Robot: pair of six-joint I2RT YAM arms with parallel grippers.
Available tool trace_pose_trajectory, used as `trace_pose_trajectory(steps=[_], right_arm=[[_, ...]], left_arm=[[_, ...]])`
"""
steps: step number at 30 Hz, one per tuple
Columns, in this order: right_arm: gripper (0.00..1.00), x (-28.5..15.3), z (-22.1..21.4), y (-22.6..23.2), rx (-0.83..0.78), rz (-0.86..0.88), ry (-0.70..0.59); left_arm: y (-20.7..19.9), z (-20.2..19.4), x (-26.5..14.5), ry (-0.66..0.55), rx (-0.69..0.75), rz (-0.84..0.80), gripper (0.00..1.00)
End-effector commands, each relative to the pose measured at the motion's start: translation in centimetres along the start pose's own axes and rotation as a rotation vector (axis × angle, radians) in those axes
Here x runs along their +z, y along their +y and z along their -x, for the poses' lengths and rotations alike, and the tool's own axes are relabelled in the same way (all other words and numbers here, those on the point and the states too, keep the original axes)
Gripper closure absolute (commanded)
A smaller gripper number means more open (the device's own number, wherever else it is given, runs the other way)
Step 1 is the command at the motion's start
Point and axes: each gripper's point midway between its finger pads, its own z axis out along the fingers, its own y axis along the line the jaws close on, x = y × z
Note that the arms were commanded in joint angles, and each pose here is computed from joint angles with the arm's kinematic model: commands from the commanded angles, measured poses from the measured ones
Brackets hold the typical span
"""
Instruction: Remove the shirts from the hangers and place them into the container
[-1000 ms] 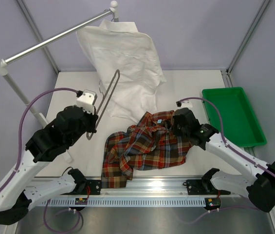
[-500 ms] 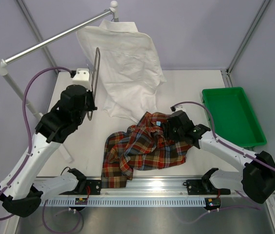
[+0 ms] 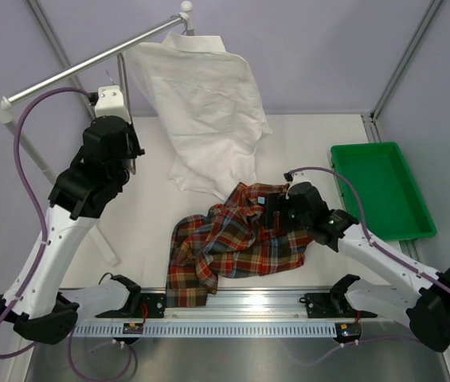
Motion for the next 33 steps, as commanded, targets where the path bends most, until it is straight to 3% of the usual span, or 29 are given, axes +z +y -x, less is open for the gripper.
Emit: trace_pose_trajectory(steps=[1,10,33], right_arm=[[0.01,-1.8,1.8,1.3,-0.019,0.082,-0.089],[0.02,-4.0,2.7,2.2,-0.031,0.159,-0.163],[0.01,-7.0,3.8,3.1,-0.028,0.193,-0.164]], left_arm=[[1.7,3.3,-0.2,-0.084,-0.067,0.108,1.00],[2.8,5.2,1.3,-0.089,-0.069,0.177,1.00],[6.0,6.3,5.4,-0.087,-0.123,0.330,1.00]])
